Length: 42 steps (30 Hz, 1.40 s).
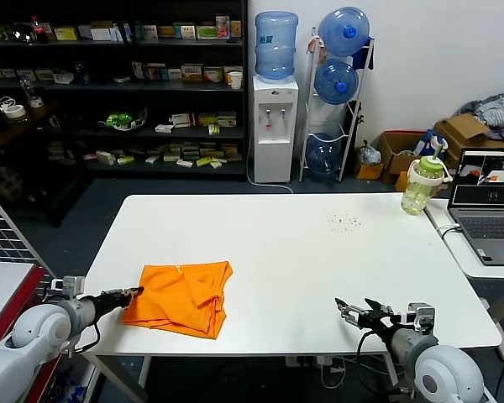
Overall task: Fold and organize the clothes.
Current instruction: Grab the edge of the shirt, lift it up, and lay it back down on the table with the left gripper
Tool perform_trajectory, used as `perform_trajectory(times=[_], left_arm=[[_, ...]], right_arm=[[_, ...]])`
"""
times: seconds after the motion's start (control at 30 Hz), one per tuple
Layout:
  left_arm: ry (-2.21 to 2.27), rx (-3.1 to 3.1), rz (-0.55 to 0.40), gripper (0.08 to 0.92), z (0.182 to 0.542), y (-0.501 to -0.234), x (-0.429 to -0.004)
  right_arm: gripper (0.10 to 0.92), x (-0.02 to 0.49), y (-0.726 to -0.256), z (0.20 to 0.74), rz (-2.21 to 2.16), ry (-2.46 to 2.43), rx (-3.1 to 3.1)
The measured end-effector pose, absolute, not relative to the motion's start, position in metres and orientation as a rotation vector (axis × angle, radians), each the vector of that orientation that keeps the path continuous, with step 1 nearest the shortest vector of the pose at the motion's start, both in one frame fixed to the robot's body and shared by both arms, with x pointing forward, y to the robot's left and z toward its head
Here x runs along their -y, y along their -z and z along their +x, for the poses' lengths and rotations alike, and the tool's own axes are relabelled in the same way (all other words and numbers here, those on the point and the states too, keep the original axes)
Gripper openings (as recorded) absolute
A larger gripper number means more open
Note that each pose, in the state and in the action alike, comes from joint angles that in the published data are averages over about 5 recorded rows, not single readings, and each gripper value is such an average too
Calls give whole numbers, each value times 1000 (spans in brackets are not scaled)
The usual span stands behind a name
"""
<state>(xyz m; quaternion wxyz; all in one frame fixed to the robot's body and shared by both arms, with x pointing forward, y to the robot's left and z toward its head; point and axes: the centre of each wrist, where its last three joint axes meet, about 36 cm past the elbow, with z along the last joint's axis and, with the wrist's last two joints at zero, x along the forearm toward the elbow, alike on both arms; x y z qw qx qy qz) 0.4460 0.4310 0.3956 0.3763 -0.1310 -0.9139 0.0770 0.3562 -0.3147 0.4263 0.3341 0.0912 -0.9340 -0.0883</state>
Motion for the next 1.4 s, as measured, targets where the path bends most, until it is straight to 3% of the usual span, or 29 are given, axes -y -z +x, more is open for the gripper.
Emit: perform_trajectory(times=[0.4,1.07,1.23,1.4], left_arm=[[-126,2405,-293,90,438,-447,-417],[192,2426,113,90,435,-503,-499],[201,2424,131,90,435,-513,-493],[89,2422,72,90,430,-515,-451]], right_arm=[[823,314,-427,360,247,238,2456],[823,311,-430,364,285,236,2491],[823,310,-430,362,279,235,2495],[823,309,-431,358,261,227,2497]])
